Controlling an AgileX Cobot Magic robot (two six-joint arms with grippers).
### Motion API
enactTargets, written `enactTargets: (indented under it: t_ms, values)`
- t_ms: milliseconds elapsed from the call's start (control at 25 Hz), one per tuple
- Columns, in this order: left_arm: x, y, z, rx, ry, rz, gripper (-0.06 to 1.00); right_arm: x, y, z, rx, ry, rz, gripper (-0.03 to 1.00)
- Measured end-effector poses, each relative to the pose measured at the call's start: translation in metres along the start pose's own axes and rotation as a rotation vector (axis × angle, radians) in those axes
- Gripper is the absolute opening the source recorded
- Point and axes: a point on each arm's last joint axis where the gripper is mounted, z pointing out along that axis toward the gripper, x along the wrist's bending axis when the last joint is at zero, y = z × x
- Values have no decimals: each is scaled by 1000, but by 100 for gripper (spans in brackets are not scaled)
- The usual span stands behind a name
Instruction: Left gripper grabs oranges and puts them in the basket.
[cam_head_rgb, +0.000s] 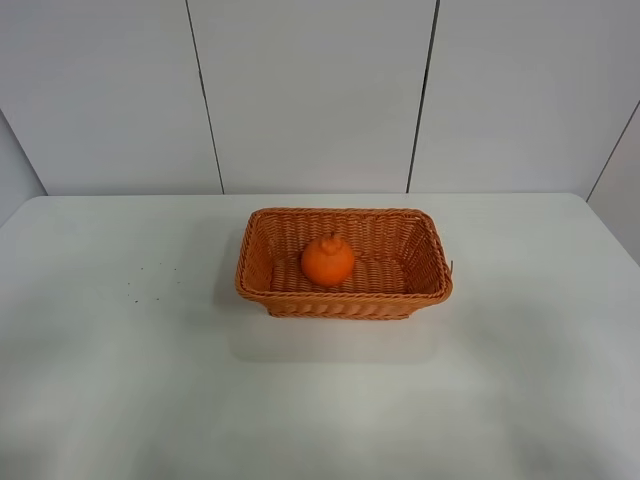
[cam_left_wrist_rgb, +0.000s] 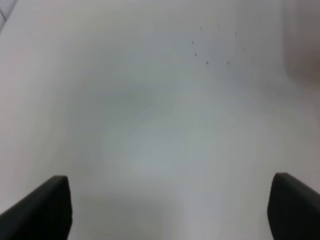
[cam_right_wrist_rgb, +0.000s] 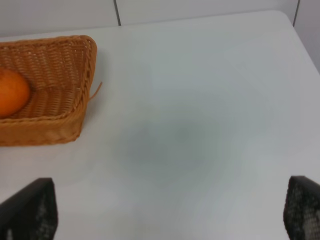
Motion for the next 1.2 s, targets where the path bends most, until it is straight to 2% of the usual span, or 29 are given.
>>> enactTargets:
  t_ms: [120,280,680,1200]
  values:
    - [1,-8,-4,-29,6,-1,89,0,0,0,0,0,0,69]
    - [2,-18,1,-16,11,1,89,0,0,0,0,0,0,69]
    - [2,-21,0,-53,9,0,89,0,0,0,0,0,0,69]
    - [2,-21,0,-53,4,-2,89,0,0,0,0,0,0,69]
